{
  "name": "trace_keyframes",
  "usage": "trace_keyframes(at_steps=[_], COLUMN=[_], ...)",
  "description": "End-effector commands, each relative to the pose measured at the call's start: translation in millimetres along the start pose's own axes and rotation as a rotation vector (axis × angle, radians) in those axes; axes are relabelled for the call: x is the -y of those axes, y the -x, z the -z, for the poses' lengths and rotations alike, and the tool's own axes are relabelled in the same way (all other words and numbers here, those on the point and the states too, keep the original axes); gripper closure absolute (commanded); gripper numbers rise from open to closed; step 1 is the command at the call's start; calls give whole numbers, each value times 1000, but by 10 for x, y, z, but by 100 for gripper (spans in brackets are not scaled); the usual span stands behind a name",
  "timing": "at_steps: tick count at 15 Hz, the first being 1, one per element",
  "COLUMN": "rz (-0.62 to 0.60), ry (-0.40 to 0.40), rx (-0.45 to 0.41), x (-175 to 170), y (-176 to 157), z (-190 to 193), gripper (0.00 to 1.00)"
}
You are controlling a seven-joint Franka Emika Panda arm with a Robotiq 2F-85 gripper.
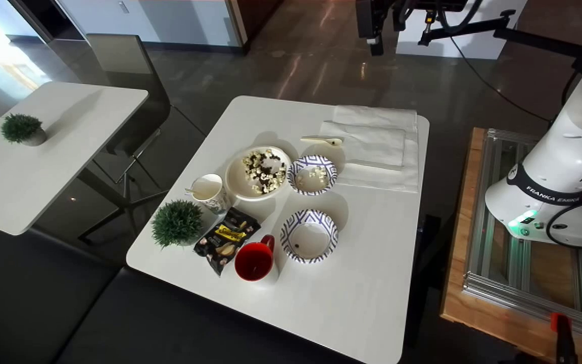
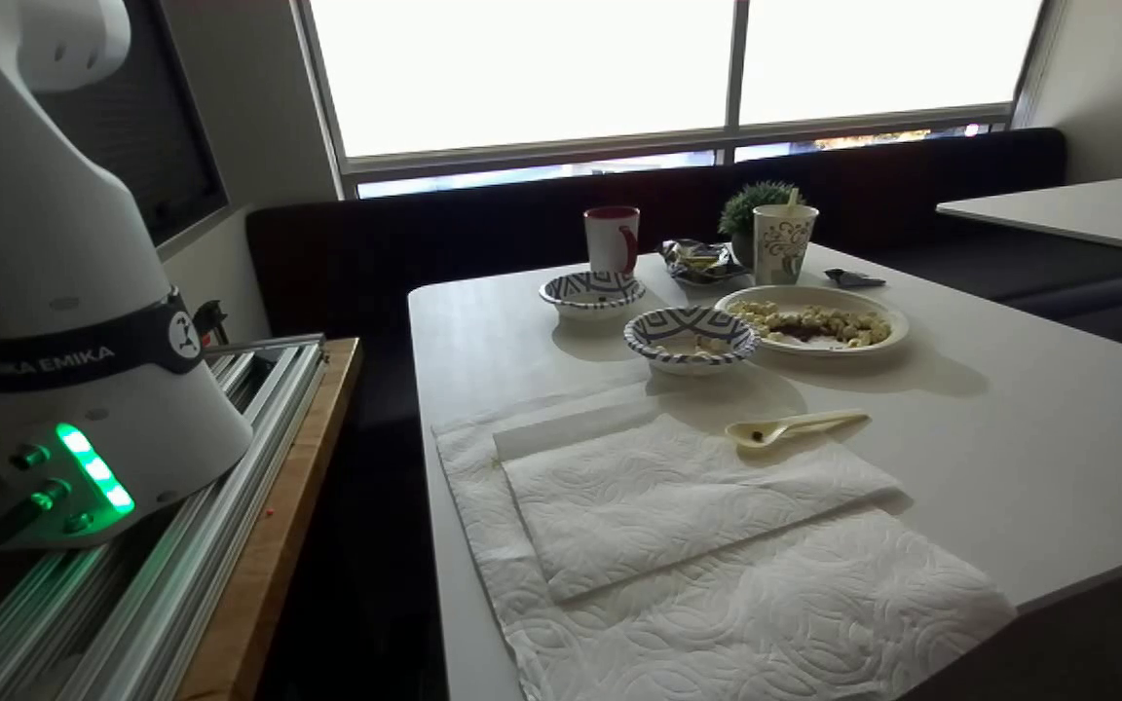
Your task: Empty the spoon into the bowl on the left then place the spoon back
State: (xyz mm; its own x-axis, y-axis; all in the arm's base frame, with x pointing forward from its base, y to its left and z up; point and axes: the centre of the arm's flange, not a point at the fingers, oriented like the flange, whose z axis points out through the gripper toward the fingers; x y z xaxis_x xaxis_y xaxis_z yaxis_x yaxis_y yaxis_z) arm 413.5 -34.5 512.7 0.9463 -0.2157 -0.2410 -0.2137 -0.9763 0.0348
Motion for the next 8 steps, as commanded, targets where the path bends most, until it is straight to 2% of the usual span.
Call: trace_keyframes(at_steps=[1, 8], rz=[56, 161], ry=[-15, -13], rx=[27, 104], x=[-64, -62], y=[-624, -1575], z=[-355, -1274], gripper=[0, 0])
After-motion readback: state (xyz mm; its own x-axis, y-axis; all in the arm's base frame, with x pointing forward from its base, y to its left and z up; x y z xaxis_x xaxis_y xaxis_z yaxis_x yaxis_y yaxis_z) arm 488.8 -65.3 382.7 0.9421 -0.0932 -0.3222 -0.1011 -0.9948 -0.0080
